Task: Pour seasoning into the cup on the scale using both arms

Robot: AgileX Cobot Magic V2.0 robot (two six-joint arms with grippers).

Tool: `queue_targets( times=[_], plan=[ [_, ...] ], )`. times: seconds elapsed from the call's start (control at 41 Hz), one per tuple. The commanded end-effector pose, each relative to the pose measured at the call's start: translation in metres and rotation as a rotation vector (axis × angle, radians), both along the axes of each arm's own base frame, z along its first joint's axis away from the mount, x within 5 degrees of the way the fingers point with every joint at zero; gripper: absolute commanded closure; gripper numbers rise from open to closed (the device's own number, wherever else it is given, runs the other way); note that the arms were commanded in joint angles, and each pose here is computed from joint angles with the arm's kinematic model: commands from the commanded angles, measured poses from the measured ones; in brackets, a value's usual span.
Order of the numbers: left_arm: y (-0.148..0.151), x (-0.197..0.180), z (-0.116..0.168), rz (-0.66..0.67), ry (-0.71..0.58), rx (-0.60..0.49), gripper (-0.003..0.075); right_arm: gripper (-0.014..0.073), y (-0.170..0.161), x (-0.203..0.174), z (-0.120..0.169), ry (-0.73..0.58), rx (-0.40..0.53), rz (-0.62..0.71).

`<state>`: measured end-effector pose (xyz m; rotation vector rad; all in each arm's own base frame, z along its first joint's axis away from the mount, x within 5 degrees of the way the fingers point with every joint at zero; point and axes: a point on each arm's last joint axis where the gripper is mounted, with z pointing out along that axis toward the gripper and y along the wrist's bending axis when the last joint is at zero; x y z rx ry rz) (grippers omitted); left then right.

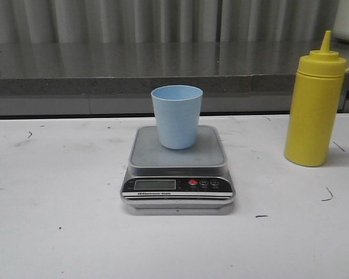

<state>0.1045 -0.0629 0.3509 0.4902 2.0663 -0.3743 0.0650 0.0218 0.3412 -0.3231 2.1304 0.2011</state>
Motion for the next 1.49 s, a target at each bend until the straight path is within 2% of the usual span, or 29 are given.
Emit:
queue_targets(
  times=[0.0, 0.146, 0.22, 0.61, 0.732, 0.83, 1.05, 1.245, 1.465],
  plan=[
    [-0.001, 0.001, 0.014, 0.004, -0.078, -0.056, 0.0467, 0.0466, 0.001, 0.002, 0.012, -0.081, 0.021, 0.003],
    [-0.001, 0.001, 0.014, 0.004, -0.078, -0.056, 0.0661, 0.0670, 0.001, 0.002, 0.012, -0.084, 0.022, 0.003],
    [-0.001, 0.001, 0.014, 0.004, -0.078, -0.056, 0.0742, 0.0662, 0.001, 0.002, 0.011, -0.071, 0.017, 0.003],
    [-0.001, 0.001, 0.014, 0.004, -0.078, -0.056, 0.0740, 0.0664, 0.000, 0.001, 0.010, -0.060, 0.014, 0.003],
    [0.001, 0.000, 0.006, 0.016, -0.081, -0.069, 0.0740, 0.0664, 0.000, 0.001, 0.010, -0.060, 0.014, 0.003],
    [0.009, -0.001, -0.010, 0.077, -0.105, -0.111, 0.0740, 0.0664, 0.000, 0.001, 0.010, -0.060, 0.014, 0.003],
    [0.045, -0.022, -0.064, 0.333, -0.353, -0.174, 0.0740, 0.0664, 0.000, 0.001, 0.010, -0.060, 0.014, 0.003],
    [0.059, -0.044, -0.110, 0.476, -0.511, -0.195, 0.0740, 0.0664, 0.000, 0.001, 0.010, -0.060, 0.014, 0.003],
    [0.064, -0.050, -0.138, 0.561, -0.563, -0.210, 0.0740, 0.0664, 0.000, 0.001, 0.010, -0.060, 0.014, 0.003]
  ],
)
